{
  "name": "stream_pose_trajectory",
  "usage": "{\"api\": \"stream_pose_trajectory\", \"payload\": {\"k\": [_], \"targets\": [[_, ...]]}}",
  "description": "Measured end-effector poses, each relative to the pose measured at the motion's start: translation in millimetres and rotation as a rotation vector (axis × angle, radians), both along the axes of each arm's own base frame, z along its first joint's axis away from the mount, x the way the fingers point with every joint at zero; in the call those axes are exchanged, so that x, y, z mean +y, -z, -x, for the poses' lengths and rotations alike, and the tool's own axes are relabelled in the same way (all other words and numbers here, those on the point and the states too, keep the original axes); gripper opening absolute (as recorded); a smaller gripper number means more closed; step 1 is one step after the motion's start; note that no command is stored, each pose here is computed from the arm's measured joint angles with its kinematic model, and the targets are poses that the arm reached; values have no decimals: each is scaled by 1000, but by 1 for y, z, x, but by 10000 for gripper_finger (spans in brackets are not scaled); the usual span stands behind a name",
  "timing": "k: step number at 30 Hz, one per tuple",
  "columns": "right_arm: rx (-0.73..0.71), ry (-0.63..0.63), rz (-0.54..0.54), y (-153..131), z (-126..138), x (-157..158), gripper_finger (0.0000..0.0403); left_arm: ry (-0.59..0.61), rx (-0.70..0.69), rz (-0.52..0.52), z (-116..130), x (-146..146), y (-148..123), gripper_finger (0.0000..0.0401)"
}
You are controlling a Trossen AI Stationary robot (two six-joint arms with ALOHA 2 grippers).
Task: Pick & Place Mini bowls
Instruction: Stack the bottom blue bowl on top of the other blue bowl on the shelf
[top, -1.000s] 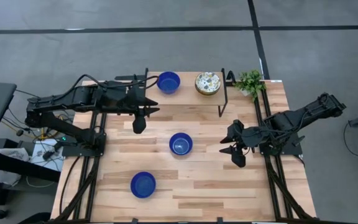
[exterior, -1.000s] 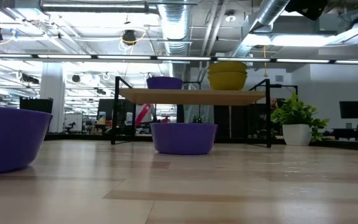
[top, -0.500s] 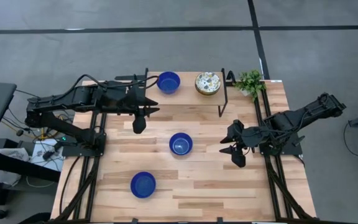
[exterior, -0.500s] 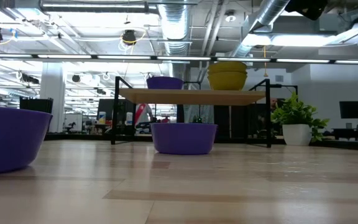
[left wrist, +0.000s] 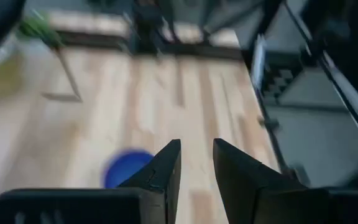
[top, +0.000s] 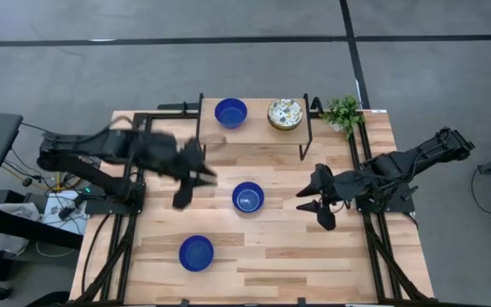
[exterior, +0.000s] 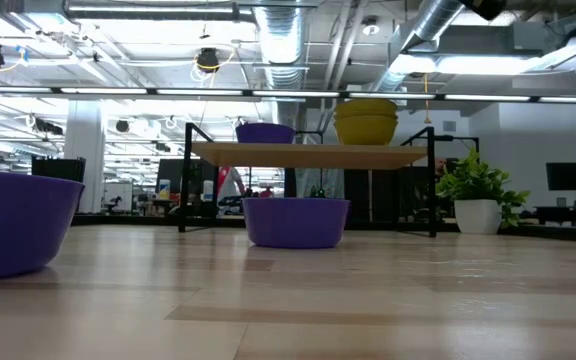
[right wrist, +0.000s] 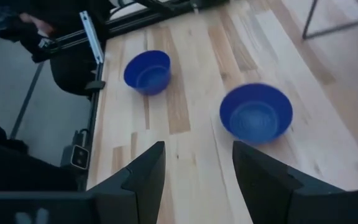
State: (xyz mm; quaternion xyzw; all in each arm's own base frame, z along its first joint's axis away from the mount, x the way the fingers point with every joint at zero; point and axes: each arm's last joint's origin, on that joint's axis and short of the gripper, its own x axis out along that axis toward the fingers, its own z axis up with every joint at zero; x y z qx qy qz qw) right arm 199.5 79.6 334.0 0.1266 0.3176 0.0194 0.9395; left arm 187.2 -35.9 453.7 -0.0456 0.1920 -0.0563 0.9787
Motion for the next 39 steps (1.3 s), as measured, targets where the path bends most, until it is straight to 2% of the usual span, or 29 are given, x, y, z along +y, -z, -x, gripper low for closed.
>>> {"api": "stream_pose_trajectory", "payload": {"k": [2, 9, 15, 21, 25, 28, 39], "targets": [[-14, -29, 31, -1, 0, 1, 177, 4, 77, 19, -4, -14, 9, 93], [-30, -38, 42, -2, -1, 1, 176, -120, 395, 140, -15, -59, 47, 92], [-33, -38, 41, -2, -1, 1, 178, -187, 529, 212, -35, -88, 73, 92], [-33, -38, 41, -2, -1, 1, 180, -248, 670, 191, -46, -100, 100, 92], [-33, -38, 40, -2, -1, 1, 178, -255, 754, 144, -42, -109, 130, 92], [-33, -38, 40, -2, -1, 1, 176, -238, 807, 145, -35, -117, 150, 92], [-33, -39, 41, -2, -1, 1, 176, -245, 894, 138, -8, -139, 187, 92]]}}
